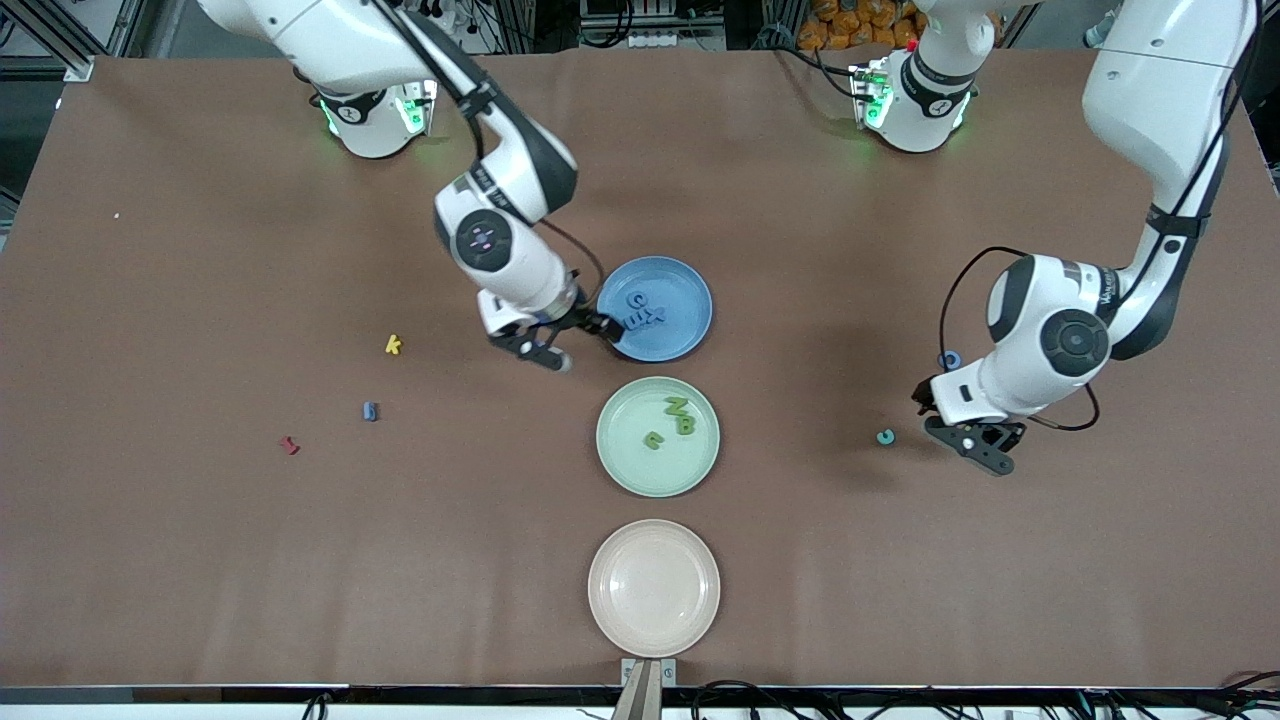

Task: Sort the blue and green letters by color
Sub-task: 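Reach both grippers to the blue I and the green P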

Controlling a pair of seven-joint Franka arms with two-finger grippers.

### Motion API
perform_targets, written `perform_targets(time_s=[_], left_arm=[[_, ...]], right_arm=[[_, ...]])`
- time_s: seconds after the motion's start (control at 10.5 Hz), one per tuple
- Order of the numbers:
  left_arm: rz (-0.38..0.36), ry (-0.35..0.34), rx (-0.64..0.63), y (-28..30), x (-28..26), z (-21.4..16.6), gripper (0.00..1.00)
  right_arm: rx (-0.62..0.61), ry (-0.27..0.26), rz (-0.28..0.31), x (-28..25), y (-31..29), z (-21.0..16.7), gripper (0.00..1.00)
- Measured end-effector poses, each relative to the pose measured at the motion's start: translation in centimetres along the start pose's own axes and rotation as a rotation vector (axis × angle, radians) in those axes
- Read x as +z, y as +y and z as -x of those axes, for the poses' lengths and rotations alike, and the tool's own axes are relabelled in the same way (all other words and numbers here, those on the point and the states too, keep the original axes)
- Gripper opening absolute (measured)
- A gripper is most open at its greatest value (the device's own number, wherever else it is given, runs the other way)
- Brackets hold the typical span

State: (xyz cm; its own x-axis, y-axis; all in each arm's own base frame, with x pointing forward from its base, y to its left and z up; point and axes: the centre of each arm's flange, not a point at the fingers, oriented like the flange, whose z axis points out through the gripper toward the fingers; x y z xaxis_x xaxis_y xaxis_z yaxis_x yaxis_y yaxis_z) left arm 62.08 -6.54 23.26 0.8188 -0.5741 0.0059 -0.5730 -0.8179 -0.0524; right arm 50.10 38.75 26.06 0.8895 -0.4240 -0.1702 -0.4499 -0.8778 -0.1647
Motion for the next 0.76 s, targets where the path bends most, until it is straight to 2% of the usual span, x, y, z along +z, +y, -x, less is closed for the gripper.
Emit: perform_targets(time_s=[0.19, 0.28, 0.47, 0.76], left_arm=[[0.004, -0.002, 0.004, -1.2, 0.7, 1.2, 1.00], [-0.003, -0.006, 0.009, -1.4, 0.8, 1.4, 0.97], [-0.013, -0.009, 0.012, -2.2, 1.6, 2.3, 0.96], [-0.009, -0.007, 0.006, -4.3, 3.4, 3.9, 0.87]], right_arm=[[0.069, 0.044, 0.012, -1.9, 3.6, -6.3, 1.00], [0.044, 0.067, 0.036, -2.6, 5.6, -8.9, 1.00], [-0.100, 0.059, 0.096, -3.4, 9.6, -13.0, 1.00], [-0.322, 0.055, 0.135, -5.1, 15.5, -18.5, 1.00]])
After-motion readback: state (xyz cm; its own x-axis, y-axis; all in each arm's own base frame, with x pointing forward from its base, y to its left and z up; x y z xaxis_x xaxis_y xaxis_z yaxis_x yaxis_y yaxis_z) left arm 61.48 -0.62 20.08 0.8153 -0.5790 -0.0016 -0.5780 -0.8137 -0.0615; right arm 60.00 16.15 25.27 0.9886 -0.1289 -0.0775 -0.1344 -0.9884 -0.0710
